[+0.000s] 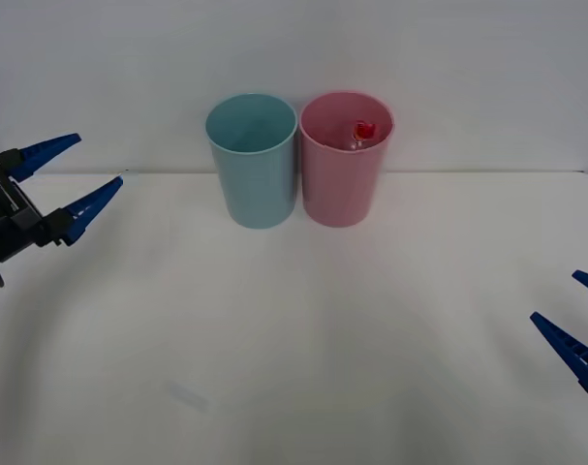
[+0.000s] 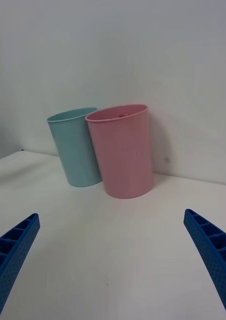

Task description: Grasp the object on the table and drop it into the matching bin: aluminum can to the light blue bin, PET bottle to the pink bin.

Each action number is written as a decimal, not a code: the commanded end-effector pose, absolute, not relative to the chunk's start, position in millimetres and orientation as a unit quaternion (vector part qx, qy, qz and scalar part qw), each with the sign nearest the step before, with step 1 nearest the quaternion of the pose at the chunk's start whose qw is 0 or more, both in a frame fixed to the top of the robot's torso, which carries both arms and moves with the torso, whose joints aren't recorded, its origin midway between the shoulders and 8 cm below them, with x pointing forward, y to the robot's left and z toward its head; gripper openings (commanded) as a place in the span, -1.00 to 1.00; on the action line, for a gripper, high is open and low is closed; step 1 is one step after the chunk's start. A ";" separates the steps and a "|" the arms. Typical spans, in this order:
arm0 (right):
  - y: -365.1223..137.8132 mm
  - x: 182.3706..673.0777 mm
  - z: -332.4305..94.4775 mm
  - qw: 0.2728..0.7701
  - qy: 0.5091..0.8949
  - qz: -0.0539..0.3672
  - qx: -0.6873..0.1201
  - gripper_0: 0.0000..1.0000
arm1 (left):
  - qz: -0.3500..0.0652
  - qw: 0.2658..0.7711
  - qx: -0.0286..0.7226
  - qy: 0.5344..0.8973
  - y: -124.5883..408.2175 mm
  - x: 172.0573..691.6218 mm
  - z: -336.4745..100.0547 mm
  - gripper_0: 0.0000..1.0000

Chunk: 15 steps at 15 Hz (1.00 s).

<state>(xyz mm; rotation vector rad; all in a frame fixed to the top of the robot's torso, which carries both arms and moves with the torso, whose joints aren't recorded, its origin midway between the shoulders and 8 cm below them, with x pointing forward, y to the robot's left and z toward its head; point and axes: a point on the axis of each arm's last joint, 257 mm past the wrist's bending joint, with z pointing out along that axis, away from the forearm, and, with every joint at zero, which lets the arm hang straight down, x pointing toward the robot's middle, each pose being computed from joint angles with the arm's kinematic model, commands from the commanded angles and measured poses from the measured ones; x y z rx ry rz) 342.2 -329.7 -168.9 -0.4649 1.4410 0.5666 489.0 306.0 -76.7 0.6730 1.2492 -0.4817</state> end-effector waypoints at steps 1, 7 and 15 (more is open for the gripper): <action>-329.7 342.3 -168.9 0.691 0.645 0.253 -0.208 1.00 | -0.161 0.730 0.325 0.580 337.9 472.0 -98.7 1.00; -329.7 342.3 -168.9 0.691 0.645 0.253 -0.208 1.00 | -0.123 0.717 0.322 0.606 376.6 418.8 -126.3 1.00; -329.7 342.3 -168.9 0.691 0.645 0.253 -0.208 1.00 | -0.217 0.684 0.250 0.649 392.0 348.6 -125.4 1.00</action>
